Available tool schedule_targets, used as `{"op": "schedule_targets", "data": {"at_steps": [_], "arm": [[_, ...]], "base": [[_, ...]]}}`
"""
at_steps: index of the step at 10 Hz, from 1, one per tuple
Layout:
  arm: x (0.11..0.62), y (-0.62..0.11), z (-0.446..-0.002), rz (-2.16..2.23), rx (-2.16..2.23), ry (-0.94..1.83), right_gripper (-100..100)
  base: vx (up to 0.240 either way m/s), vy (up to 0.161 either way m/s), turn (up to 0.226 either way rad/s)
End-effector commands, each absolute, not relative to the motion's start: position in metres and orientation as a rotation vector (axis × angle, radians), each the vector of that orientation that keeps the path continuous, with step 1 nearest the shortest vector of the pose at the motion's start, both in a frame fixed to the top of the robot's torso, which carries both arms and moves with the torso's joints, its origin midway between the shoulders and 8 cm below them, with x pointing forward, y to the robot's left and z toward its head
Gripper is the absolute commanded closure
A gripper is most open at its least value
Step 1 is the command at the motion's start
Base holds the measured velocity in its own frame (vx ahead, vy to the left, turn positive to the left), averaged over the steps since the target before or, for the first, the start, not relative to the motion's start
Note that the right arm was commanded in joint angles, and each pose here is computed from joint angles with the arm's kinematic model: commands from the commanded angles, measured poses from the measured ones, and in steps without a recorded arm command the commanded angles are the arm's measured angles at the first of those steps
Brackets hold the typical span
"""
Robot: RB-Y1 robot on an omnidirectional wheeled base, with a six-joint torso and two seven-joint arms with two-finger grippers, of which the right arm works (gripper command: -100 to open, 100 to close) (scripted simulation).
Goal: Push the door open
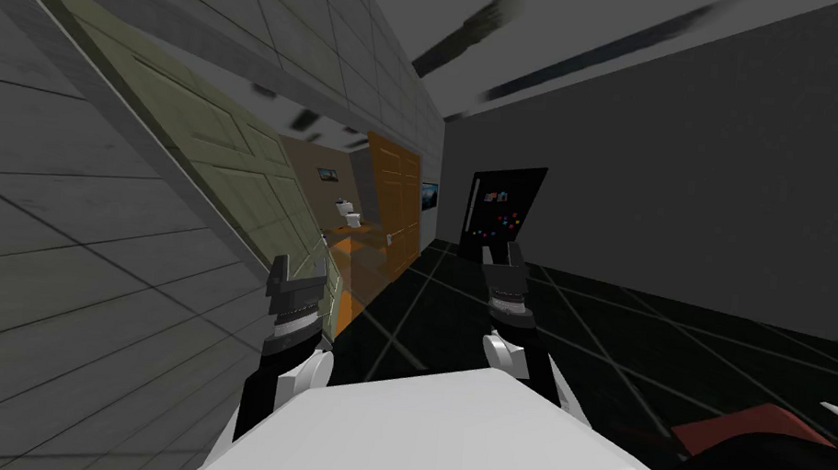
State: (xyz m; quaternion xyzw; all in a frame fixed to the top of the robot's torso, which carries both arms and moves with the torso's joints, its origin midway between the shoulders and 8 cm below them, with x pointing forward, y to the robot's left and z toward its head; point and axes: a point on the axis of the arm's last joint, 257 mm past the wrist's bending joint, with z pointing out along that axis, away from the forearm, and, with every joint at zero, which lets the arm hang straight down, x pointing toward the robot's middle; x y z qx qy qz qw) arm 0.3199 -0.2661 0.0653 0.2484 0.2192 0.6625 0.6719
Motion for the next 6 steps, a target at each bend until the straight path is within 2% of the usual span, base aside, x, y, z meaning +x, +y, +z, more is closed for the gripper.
{"op": "schedule_targets", "data": {"at_steps": [1, 6], "arm": [[0.328, -0.262, 0.056, 1.502, 0.572, 0.513, -100], [0.351, -0.25, 0.026, 1.53, 0.609, 0.569, -100]], "base": [[0.113, 0.099, 0.059], [0.138, -0.02, 0.049]]}}
